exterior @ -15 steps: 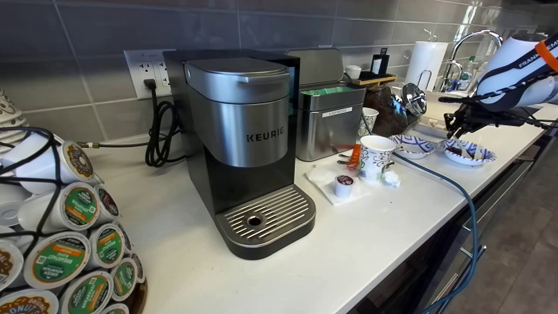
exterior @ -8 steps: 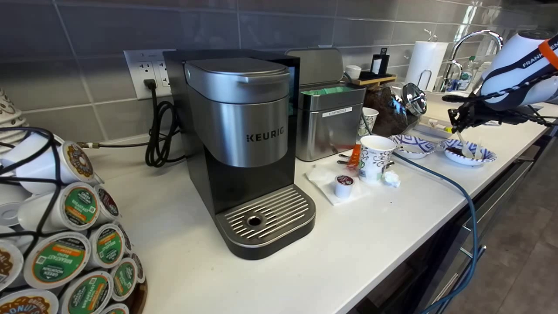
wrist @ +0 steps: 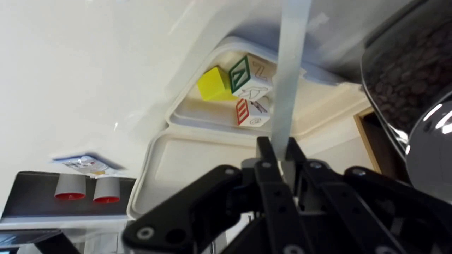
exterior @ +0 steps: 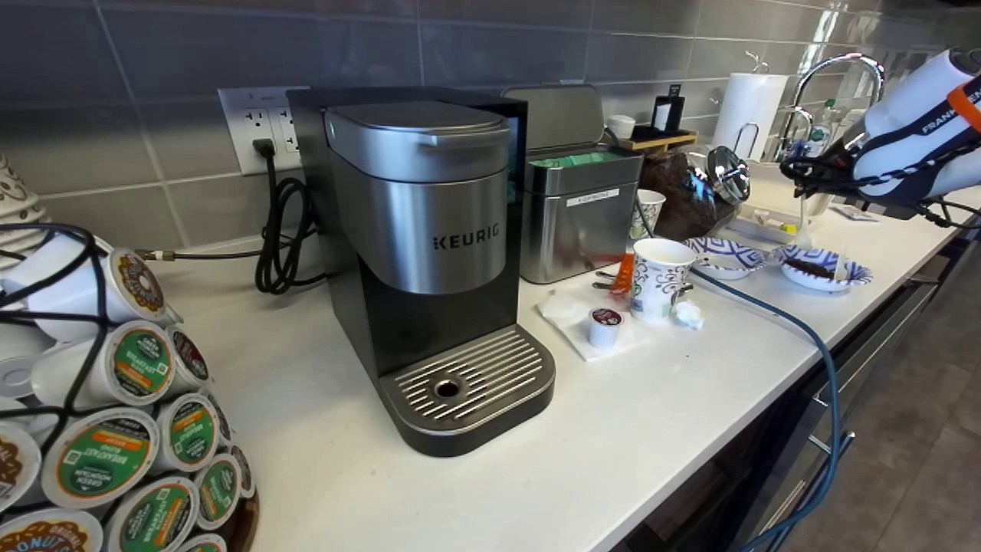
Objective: Use the spoon to scoop up contents from the bowl to right into the bowl to the left
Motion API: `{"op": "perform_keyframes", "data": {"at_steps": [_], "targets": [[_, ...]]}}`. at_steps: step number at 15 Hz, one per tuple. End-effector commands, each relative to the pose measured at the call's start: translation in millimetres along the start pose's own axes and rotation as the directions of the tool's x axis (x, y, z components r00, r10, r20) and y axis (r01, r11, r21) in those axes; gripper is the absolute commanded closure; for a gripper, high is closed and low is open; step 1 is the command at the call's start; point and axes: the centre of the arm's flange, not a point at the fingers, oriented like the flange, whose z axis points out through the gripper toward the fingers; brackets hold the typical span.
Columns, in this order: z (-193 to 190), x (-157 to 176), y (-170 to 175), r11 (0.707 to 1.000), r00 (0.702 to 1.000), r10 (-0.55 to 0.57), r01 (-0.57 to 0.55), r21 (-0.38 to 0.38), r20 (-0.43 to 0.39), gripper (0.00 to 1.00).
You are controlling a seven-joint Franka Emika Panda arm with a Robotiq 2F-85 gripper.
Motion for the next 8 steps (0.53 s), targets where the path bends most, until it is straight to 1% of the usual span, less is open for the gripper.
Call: {"op": "perform_keyframes", "data": {"at_steps": [1, 5, 6, 8], "targets": [[-13, -28, -8, 1.000, 0.995, 0.010, -0.013, -0.026, -0.096, 0.97], [-20, -41, -10, 0.997, 0.986, 0.008, -0.021, -0.078, -0.167, 0.97], [-21, -44, -13, 0.995, 0.985, 0.008, -0.024, -0.093, -0.171, 0.97], [-22, -50, -18, 0.994, 0.981, 0.023, -0.043, -0.100, -0.193, 0.97]]}}
